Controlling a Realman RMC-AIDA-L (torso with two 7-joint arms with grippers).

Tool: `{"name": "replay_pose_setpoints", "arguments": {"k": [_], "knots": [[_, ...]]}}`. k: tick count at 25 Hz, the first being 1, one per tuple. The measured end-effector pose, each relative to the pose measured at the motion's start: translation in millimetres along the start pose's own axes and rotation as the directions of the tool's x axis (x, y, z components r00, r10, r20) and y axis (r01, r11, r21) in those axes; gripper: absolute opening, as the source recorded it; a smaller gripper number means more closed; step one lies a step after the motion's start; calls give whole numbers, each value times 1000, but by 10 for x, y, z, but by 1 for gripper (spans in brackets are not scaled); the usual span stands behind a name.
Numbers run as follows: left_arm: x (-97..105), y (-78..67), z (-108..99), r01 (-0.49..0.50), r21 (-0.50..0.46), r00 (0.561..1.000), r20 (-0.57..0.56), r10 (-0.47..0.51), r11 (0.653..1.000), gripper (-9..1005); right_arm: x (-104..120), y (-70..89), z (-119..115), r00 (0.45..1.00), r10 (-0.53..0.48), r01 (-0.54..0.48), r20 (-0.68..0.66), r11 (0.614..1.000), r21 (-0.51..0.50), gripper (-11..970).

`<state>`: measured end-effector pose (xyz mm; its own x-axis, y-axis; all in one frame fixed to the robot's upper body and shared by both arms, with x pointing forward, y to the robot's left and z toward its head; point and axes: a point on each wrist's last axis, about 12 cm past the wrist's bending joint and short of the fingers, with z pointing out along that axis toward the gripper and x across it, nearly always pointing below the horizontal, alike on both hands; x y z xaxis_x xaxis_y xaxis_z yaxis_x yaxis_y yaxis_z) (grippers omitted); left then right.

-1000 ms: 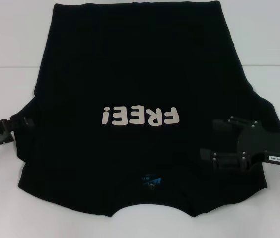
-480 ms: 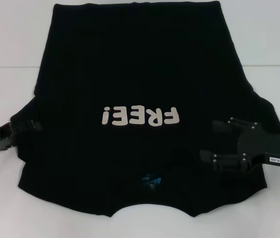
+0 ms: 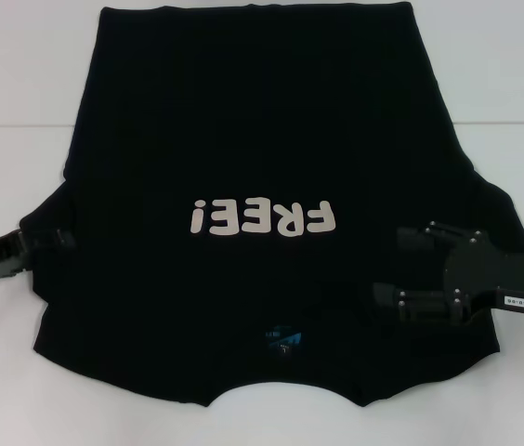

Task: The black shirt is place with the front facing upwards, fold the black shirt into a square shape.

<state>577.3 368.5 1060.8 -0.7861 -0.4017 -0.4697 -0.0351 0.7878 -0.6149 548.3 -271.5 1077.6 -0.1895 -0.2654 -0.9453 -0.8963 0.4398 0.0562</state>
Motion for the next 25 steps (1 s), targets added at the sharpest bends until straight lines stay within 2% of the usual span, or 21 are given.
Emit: {"name": "replay_pose_setpoints", "arguments": {"k": [9, 15, 17, 23, 25], "knots": [[-3, -18, 14, -12, -3, 1000, -13, 12, 1000, 668, -3, 1, 1, 1000, 0, 0, 1, 1000, -2, 944], [-6, -18, 18, -18, -9, 1000, -15, 17, 1000, 423, -14, -1, 7, 1000, -3, 3, 3, 1000, -6, 944], [-7, -18, 18, -17, -9, 1000, -15, 17, 1000, 214, -16, -2, 5, 1000, -4, 4, 3, 1000, -6, 944], [-11, -16, 15, -13, -9, 1000, -11, 13, 1000, 3, -18, -4, 4, 1000, -4, 4, 3, 1000, -7, 944], [-15, -9, 8, -11, -10, 1000, -9, 11, 1000, 4, -18, -4, 5, 1000, -4, 4, 3, 1000, -7, 944]]}}
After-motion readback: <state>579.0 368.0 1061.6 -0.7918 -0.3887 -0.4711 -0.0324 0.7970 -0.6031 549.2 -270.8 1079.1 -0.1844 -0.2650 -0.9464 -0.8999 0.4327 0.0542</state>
